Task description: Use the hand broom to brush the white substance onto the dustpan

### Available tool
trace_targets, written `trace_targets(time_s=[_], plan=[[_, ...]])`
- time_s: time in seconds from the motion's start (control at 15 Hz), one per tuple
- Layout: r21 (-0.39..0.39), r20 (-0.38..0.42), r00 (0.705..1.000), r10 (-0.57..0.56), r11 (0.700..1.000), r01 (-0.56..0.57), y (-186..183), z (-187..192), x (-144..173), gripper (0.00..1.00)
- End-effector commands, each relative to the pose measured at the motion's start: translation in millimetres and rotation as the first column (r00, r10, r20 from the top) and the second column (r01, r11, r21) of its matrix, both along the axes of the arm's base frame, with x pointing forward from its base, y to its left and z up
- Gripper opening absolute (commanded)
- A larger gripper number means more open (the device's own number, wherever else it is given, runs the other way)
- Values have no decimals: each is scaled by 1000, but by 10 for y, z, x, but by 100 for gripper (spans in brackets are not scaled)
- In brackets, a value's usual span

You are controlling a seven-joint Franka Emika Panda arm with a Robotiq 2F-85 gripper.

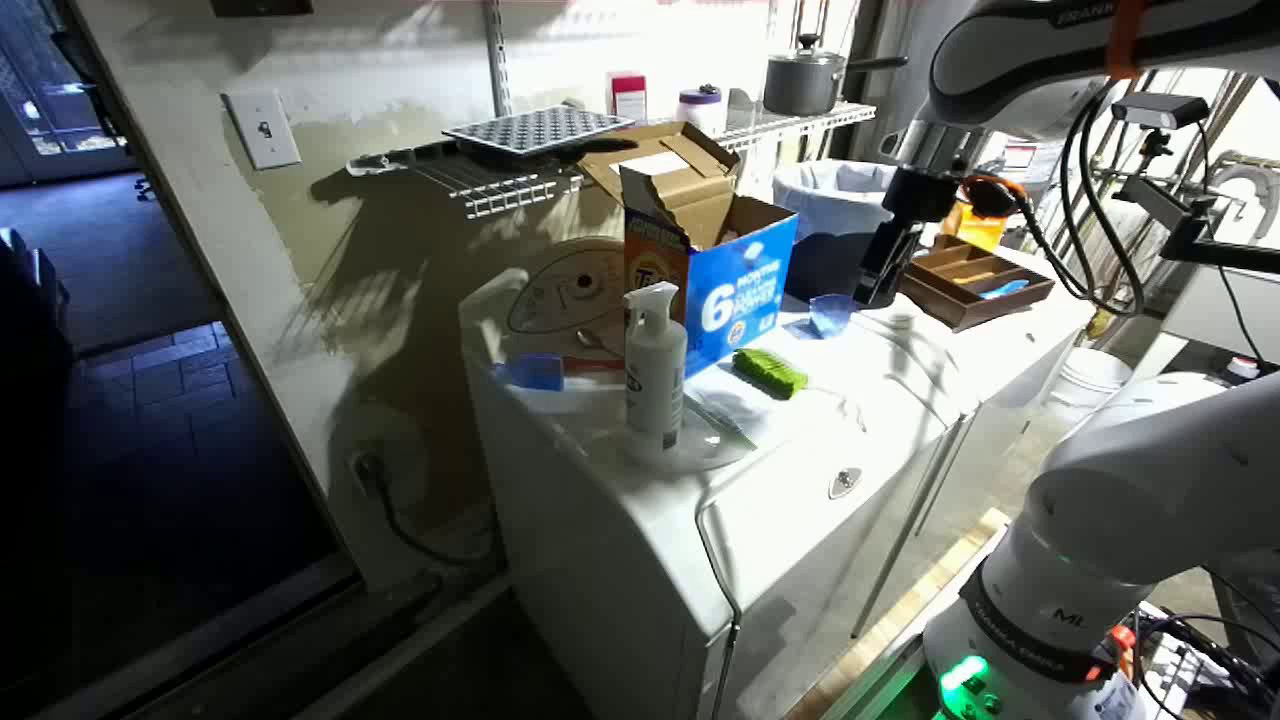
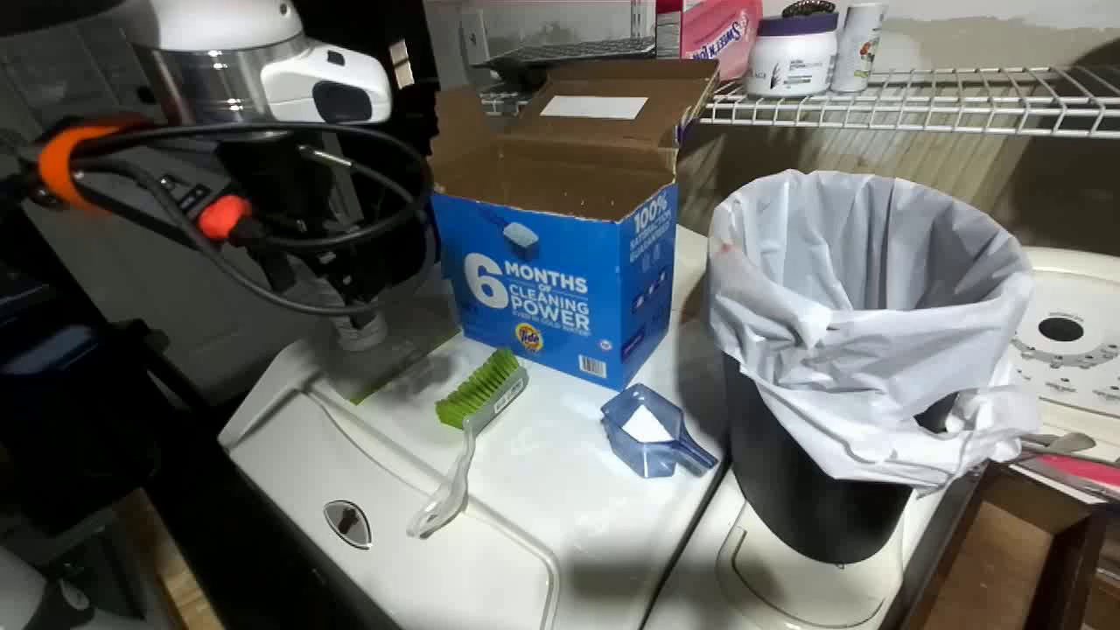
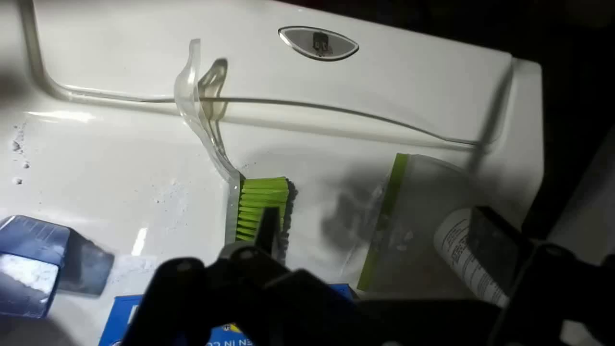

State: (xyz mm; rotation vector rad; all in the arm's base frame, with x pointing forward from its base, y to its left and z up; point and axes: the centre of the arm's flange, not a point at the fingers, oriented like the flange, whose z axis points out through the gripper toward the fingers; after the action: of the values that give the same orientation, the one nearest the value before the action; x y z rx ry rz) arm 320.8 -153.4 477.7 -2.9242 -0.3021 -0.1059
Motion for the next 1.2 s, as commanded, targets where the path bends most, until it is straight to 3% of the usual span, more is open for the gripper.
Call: trace_targets(time_s=[0.0,0.4,0.67,1.13], plan=[[0,0,1000,0,1000,0,0,0,0,100],[0,0,1000,0,1000,0,0,0,0,100],[-6,-25,996,-81,997,81,-90,-361,49,100],[-79,57,991,-122,989,127,-124,-970,79,100]])
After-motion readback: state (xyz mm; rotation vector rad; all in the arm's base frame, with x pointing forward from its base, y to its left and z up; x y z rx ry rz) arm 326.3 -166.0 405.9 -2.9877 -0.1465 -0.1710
